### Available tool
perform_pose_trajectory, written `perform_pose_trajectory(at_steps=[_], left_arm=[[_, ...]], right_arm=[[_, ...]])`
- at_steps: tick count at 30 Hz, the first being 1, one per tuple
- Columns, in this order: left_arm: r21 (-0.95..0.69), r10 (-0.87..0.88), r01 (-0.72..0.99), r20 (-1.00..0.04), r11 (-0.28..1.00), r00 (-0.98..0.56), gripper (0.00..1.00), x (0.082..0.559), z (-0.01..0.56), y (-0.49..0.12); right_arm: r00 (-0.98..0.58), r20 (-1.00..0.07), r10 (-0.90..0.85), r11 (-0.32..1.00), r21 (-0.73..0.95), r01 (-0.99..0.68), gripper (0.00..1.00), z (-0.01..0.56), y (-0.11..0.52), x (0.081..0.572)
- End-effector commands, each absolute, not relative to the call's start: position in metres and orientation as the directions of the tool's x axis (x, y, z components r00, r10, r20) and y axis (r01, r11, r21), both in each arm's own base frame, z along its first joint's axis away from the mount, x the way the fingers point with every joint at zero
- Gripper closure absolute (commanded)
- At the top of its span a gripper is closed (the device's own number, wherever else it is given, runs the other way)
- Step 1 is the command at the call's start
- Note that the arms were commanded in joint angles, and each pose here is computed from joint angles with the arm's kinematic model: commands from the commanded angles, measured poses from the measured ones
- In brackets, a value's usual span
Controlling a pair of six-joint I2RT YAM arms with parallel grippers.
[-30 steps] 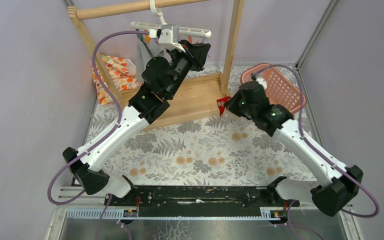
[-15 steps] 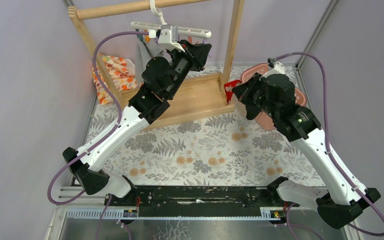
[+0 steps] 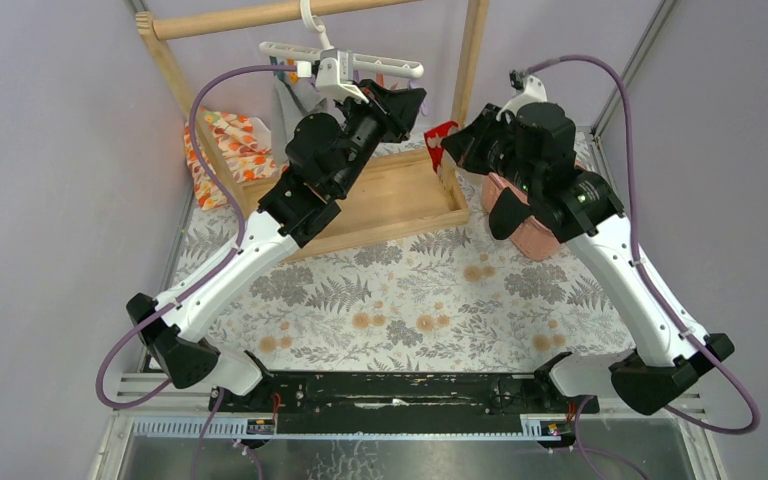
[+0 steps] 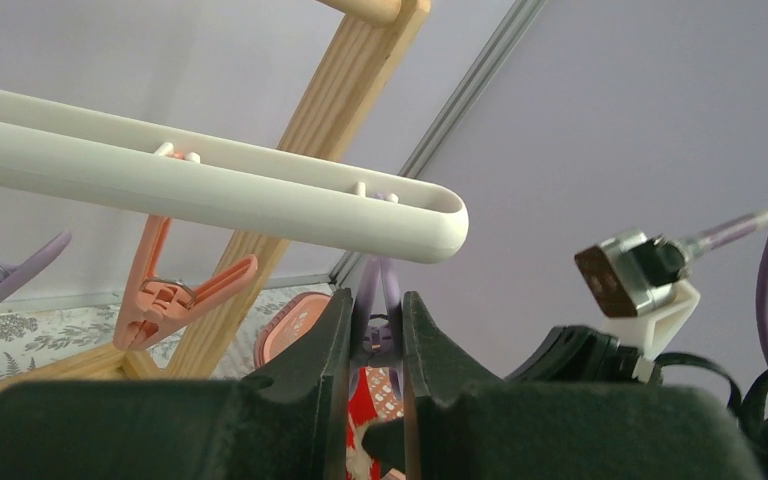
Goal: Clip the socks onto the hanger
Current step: Clamp the sock onto the hanger.
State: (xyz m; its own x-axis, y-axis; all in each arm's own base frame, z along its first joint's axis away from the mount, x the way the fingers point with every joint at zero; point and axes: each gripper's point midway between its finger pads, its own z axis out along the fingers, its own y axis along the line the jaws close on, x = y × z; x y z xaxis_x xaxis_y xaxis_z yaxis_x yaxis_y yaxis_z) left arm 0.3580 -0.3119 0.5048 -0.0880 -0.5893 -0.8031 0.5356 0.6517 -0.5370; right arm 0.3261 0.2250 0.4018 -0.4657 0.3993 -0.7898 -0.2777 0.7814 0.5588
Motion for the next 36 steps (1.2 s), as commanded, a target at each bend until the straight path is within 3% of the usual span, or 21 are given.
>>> perform_pose_trajectory(at_steps=[1,23,36], left_arm=[[-0.542,-0.595,0.589,-0.794,0.599,-0.125,1.0,0.348,0.51,-0.33],[-0.532,-0.586,0.596,-0.801,0.602,-0.123,1.0,0.348,0.507,-0.335],[-0.52,-0.587,0.594,-0.804,0.613,-0.098,1.0,0.345,0.513,-0.329]], right_arm=[[-0.407,-0.817,0.408,0.731,0.56,-0.39,1.0,0.445,0.241,0.332],[-0.408,-0.798,0.444,0.635,0.601,-0.486,1.0,0.482,0.242,0.294],[-0.424,-0.796,0.432,0.632,0.603,-0.487,1.0,0.478,0.25,0.303]])
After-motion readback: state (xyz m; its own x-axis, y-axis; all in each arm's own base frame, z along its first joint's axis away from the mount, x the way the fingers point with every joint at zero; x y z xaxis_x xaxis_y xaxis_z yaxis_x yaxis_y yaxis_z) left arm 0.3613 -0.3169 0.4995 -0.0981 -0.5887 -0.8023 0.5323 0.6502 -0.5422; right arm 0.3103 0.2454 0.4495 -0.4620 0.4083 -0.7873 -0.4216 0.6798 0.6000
